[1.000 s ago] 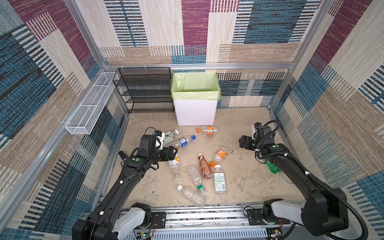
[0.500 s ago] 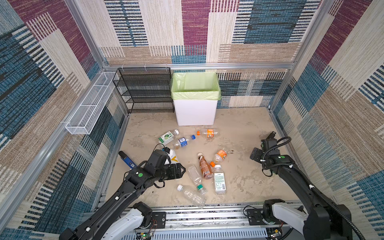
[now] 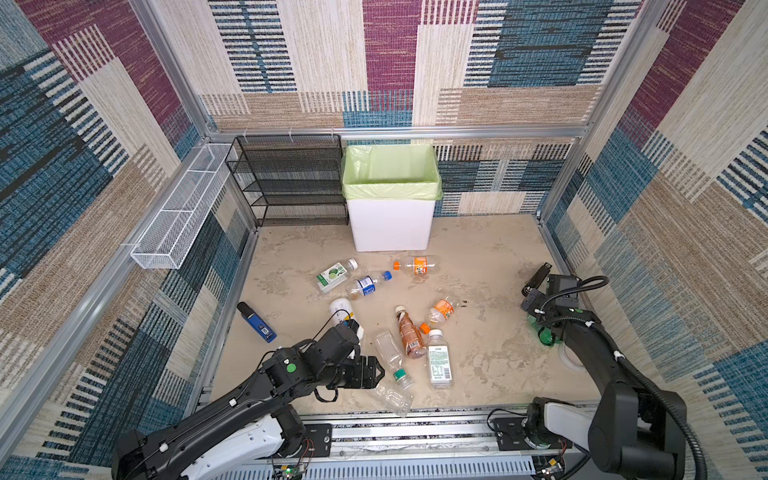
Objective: Throw the plastic bottles in the bin
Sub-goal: 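Grasp the green Sprite bottle with the right gripper while the left arm reaches down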
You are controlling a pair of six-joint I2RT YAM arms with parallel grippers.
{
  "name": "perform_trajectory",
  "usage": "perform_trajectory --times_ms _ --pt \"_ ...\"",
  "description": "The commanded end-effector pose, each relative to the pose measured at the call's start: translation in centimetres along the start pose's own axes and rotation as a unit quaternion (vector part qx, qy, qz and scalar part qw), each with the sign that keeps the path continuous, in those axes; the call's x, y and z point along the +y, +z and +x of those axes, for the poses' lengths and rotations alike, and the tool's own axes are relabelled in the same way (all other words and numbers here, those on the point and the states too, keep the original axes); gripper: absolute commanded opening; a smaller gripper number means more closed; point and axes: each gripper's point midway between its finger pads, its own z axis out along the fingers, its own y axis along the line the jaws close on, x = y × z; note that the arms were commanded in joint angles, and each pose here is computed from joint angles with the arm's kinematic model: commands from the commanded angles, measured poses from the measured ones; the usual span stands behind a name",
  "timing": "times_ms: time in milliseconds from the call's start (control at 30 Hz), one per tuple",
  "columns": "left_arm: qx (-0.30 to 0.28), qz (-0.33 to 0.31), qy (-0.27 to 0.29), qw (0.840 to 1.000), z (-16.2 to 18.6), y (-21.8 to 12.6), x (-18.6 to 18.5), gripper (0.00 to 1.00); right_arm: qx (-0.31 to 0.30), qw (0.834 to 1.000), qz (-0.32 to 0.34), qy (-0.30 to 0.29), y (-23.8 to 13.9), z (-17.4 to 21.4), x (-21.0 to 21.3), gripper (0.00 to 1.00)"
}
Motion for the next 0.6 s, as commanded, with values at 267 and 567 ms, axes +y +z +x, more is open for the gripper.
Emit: perform_trajectory --times_ms 267,567 --pt "0.011 0.01 -0.043 0.999 1.1 3.8 0.7 0.88 0.025 0.996 -0.079 0.016 2.1 1.8 2.6 0.97" --pt "0.027 -0.009 -0.023 0.999 0.8 6.4 0.9 0.89 0.078 0.989 -0.124 0.013 2.8 4.2 4.2 0.89"
